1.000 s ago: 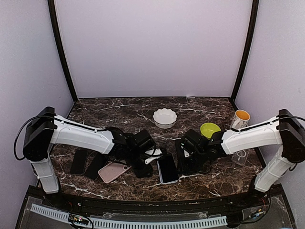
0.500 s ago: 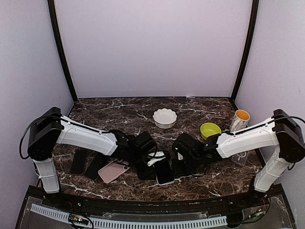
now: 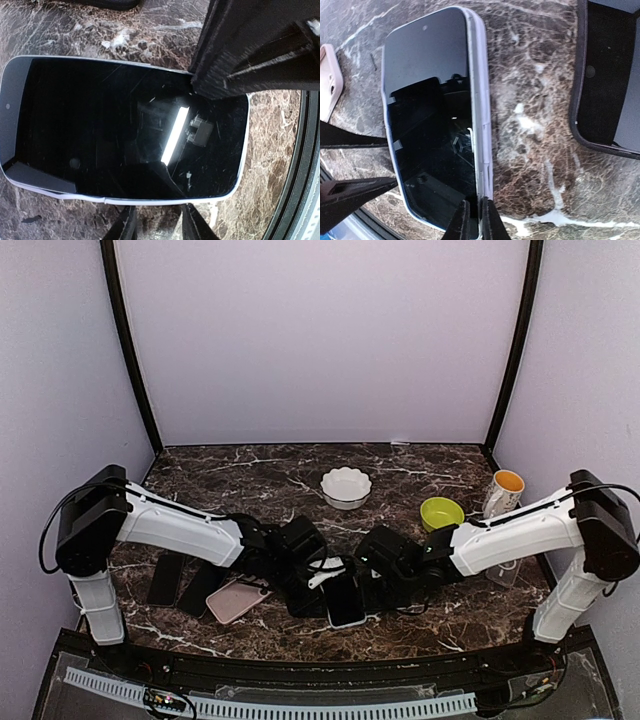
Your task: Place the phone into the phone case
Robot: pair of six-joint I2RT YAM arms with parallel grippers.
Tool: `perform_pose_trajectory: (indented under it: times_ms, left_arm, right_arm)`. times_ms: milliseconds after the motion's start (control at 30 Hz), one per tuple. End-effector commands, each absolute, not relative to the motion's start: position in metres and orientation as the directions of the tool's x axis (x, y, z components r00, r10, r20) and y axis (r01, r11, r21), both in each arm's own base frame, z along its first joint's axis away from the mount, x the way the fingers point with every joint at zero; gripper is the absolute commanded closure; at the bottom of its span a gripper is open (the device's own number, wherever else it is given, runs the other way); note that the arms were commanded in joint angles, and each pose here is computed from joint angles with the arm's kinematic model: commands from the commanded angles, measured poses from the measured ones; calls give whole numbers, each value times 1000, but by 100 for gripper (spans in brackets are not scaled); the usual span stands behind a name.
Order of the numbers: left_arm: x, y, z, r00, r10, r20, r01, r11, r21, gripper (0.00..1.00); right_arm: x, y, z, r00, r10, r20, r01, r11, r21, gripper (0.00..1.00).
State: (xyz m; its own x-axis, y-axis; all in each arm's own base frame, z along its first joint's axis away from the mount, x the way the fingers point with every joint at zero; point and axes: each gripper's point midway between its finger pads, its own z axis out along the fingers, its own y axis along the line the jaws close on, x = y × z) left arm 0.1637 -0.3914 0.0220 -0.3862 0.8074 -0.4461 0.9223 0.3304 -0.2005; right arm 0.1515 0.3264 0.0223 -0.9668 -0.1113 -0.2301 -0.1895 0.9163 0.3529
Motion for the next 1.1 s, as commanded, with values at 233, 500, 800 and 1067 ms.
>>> perform_pose_trajectory:
  times_ms: [233,500,800,1067]
  left_arm:
    - [174,-370,61,-461,740,-490,887,381,-260,64]
    - [207,-352,94,-513,682,-522,855,462,-236,62]
    - [224,-341,89,-532,665,-525,837,507,-206,61]
    - [227,-337,96,-531,652,-541,834,515,-198,60]
  right_arm:
    - [135,254,-7,-962,-242,-129,-235,970,-69,87]
    - [183,308,69,-904,-253,-345,-282,959,36,77]
    - [163,317,10,-940,-255,-228,-285,953,108,74]
    - [179,313,52,-914,-299,-273,-300,953,-41,54]
